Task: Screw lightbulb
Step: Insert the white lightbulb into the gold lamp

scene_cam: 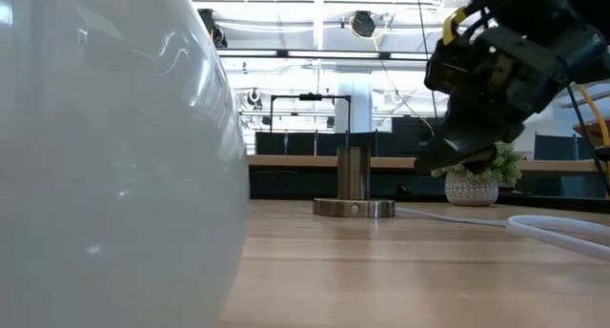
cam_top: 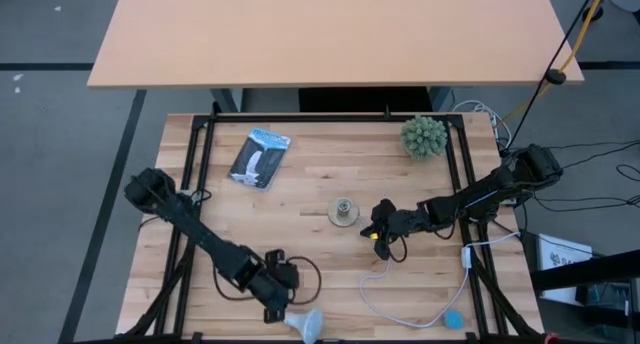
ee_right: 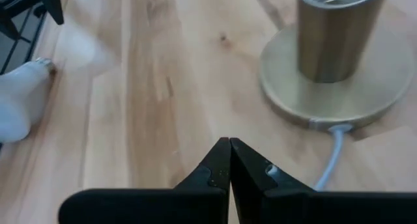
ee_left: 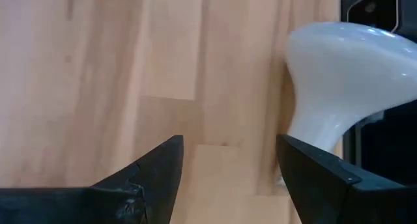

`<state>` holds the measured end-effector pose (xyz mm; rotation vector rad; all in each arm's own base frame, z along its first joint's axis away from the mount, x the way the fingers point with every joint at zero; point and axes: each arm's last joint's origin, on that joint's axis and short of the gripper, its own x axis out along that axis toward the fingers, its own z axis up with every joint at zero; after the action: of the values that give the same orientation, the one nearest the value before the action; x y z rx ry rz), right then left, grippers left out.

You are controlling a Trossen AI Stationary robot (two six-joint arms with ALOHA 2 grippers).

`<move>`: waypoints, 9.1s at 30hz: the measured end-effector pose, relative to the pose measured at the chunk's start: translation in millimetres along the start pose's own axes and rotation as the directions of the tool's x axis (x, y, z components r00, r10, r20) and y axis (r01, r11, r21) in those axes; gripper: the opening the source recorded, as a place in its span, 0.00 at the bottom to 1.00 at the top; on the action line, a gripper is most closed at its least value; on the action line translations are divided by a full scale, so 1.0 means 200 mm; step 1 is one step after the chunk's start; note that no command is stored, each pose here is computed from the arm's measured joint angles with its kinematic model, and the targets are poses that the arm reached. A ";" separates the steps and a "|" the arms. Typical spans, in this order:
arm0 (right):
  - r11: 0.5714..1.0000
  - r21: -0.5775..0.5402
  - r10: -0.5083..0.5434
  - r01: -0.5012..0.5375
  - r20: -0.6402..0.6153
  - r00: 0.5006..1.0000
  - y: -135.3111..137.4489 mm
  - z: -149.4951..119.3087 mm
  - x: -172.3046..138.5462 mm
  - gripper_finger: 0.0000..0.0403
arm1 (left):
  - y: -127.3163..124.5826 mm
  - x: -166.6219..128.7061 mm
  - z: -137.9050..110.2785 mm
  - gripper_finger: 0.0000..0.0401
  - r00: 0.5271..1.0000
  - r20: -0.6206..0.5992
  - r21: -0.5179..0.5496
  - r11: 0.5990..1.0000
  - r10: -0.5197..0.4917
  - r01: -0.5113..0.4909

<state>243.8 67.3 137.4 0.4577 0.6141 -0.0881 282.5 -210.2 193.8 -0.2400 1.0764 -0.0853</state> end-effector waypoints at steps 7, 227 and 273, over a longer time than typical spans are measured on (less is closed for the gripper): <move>1.000 0.023 0.010 -0.010 0.007 1.000 0.08 -0.06 -0.02 0.00 | -0.19 0.06 0.01 0.62 0.991 -0.112 0.074 0.995 0.068 -0.060; 0.980 -0.074 -0.161 0.187 0.274 0.948 -0.11 0.19 -0.03 0.00 | 1.15 0.14 0.45 0.46 0.752 0.659 0.159 0.981 -0.020 -0.112; 0.983 -0.039 -0.158 0.177 0.289 0.944 -0.11 0.20 -0.03 0.00 | 1.08 0.15 0.45 0.46 0.729 0.684 0.188 0.956 0.036 -0.223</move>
<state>254.6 30.3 161.1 0.3211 0.3693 -0.2908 365.0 7.8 157.9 0.0539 0.3328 -0.0050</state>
